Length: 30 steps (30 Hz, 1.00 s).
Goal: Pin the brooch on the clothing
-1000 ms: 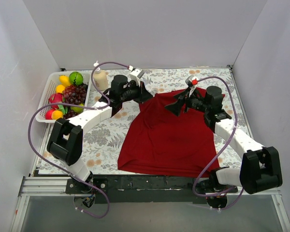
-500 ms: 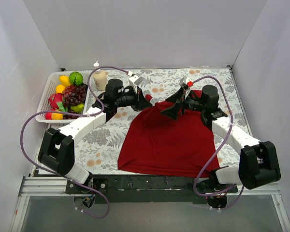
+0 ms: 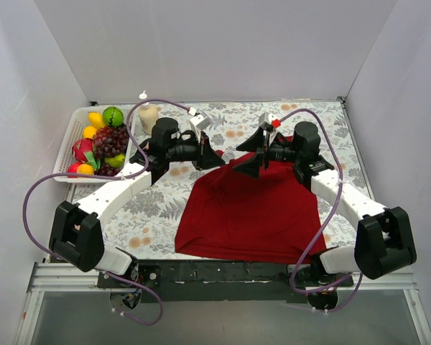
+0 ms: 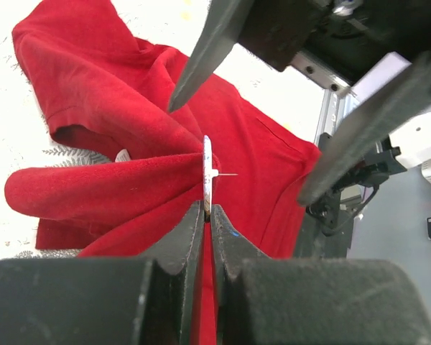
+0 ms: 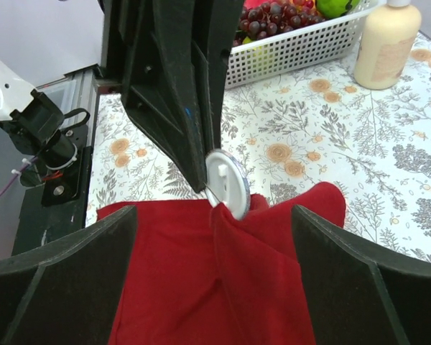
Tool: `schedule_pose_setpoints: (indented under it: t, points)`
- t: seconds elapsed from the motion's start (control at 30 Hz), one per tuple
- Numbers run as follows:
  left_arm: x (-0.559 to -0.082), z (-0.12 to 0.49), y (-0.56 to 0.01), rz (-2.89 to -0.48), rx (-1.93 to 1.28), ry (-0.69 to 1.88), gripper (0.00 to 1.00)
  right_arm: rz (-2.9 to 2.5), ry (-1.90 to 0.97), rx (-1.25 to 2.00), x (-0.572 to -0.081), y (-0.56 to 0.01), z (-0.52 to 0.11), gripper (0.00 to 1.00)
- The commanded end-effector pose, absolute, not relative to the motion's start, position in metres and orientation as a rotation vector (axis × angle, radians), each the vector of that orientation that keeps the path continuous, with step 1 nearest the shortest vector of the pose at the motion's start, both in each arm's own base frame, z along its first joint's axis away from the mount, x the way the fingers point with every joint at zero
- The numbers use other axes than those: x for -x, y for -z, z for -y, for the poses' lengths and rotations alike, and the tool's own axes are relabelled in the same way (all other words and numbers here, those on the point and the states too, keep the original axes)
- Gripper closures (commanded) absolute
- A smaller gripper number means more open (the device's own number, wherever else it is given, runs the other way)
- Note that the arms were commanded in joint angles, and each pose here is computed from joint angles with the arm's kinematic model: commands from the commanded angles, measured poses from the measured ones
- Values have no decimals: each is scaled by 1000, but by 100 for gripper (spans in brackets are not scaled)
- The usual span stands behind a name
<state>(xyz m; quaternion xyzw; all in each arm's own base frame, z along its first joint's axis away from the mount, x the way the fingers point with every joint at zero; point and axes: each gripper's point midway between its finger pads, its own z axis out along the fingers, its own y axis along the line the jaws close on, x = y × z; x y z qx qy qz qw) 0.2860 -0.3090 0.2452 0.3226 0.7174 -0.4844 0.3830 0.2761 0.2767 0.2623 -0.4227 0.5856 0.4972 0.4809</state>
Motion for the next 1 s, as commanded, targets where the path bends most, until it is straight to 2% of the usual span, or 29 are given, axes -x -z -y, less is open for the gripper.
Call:
schedule_pose_setpoints:
  t: [0.0,0.47,0.53,0.63,0.7,0.97]
  points:
    - [-269,303,-278,-1726,-869,1247,100,-1355,-1223,1069,-277,-280,-282,7]
    - [-257,301,-287,-1717,-890,1283,100,-1308,-1304,1107,-270,-292,-294,15]
    - [-257,301,-287,-1719,-889,1286,100,-1308,-1315,1113,-271,-293,-297,19]
    - [-256,301,-288,-1720,-885,1287,100,-1305,-1336,1131,-270,-292,-299,35]
    - [-256,301,-289,-1714,-886,1283,100,-1323,-1339,1129,-272,-289,-299,40]
    - [-256,299,-289,-1718,-886,1277,100,-1311,-1340,1148,-270,-288,-299,40]
